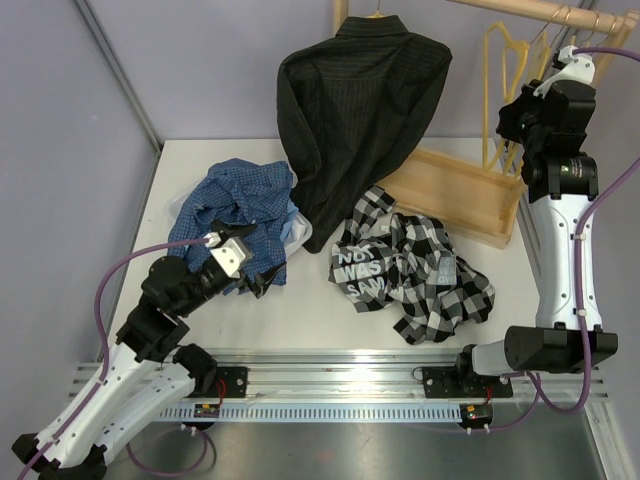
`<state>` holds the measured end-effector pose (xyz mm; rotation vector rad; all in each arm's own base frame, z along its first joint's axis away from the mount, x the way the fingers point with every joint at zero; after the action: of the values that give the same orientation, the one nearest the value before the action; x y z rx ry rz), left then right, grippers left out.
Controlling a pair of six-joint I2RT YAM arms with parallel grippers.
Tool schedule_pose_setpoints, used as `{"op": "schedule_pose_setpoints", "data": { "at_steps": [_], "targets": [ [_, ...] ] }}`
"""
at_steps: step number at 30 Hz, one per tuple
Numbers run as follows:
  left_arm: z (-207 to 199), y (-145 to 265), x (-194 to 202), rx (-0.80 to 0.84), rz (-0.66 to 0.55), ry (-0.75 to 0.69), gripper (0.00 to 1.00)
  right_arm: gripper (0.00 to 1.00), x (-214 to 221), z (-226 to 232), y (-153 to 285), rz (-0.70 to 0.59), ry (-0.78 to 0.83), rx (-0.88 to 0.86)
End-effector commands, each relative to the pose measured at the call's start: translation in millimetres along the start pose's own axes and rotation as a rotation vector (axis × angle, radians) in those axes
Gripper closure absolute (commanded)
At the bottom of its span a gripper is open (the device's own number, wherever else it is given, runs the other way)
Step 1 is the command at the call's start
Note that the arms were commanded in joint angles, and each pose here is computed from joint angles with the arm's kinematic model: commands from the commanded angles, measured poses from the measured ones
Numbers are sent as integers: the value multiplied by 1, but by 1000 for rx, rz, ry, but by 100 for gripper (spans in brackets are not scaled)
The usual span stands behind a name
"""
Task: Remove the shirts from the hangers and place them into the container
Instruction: Hang the hanger back to the clothesline with the right arm, then place the shirt into the basket
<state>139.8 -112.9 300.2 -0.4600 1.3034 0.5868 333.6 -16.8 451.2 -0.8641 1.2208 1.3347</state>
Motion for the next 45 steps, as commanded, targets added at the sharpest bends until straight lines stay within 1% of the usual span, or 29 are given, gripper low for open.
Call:
{"op": "schedule_pose_setpoints", "data": {
  "at_steps": [1, 2, 3, 5, 6, 7, 8, 9, 10, 12, 13, 15, 16, 17, 18, 20, 21, 22, 27, 31, 33, 35, 38, 39, 40, 41, 42, 43, 45],
  "targets": [
    [2, -1, -9, -2, -58, -12, 1, 90, 9, 2, 13, 32, 24, -52],
    [2, -1, -9, -2, -58, -12, 1, 86, 9, 3, 13, 27, 27, -54],
    [1, -1, -9, -1, -58, -14, 1, 75, 7, 3, 13, 13, 31, -57],
    [2, -1, -9, -3, -60, -14, 1, 67, 6, 3, 14, 7, 40, -60],
    [2, -1, -9, -3, -60, -14, 1, 60, 6, 3, 15, 3, 44, -63],
    [2, -1, -9, -2, -58, -12, 1, 47, 4, 3, 16, -5, 52, -66],
    [2, -1, -9, -2, -58, -12, 1, 41, 4, 3, 17, -8, 59, -71],
    [2, -2, -8, -2, -57, -12, 1, 37, 2, 4, 20, -18, 63, -77],
    [2, -1, -8, -2, -57, -12, 1, 28, 2, 4, 21, -19, 73, -84],
    [1, -2, -7, 3, -53, -10, 1, 22, -1, 5, 29, -39, 84, -103],
    [1, -2, -8, 5, -54, -11, 1, 13, 0, 5, 32, -42, 103, -113],
    [0, -3, -8, 15, -51, -6, 1, 5, -4, 8, 45, -62, 132, -159],
    [0, -4, -7, 20, -48, -2, 1, 3, -2, 8, 49, -65, 171, -184],
    [-1, -4, -7, 30, -48, 0, 1, 1, -3, 9, 55, -75, 196, -208],
    [-1, -5, -7, 36, -43, 4, 1, 1, -6, 13, 69, -97, 217, -263],
    [-2, -7, -8, 43, -45, 18, 1, 1, -2, 12, 79, -110, 300, -308],
    [-2, -7, -9, 40, -47, 25, 1, 1, -1, 14, 93, -119, 329, -353],
    [-2, -8, -10, 43, -56, 43, 1, 1, 4, 13, 96, -111, 373, -366],
    [-5, -15, -6, 50, -54, 131, 1, 0, 29, 4, 123, -52, 470, -387],
    [-15, -28, -3, 193, -8, 174, 1, 1, 58, -7, 135, 22, 553, -386],
    [-17, -34, -3, 237, 11, 199, 1, 1, 67, -11, 146, 35, 591, -392],
    [-19, -43, -1, 272, 41, 257, 1, 1, 80, -13, 150, 70, 613, -427],
    [-23, -54, -1, 282, 92, 305, 1, 1, 104, -10, 162, 133, 645, -574],
    [-23, -60, -1, 279, 113, 312, 1, 1, 114, -6, 170, 158, 633, -666],
    [-32, -62, -1, 301, 132, 301, 1, 1, 127, -6, 170, 190, 639, -721],
    [-33, -65, -2, 278, 145, 290, 1, 0, 135, -5, 173, 205, 635, -763],
    [-36, -70, -2, 283, 159, 282, 1, 1, 144, -2, 181, 211, 620, -842],
    [-44, -72, -2, 289, 171, 276, 1, 1, 158, -3, 179, 239, 608, -879],
    [-51, -78, -1, 293, 188, 274, 1, 1, 170, -1, 183, 232, 583, -951]
  ]
}}
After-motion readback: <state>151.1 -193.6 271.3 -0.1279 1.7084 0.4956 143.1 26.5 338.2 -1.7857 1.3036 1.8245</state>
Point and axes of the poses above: each gripper's point midway between its finger pads, its own y axis back along the fingers, its own z axis along the line the jaws close on, x = y × z, the point moved 9 cm from there along y, back along the fingers, and after that the axes turned 3 degrees about y, right-handed, at the moved point
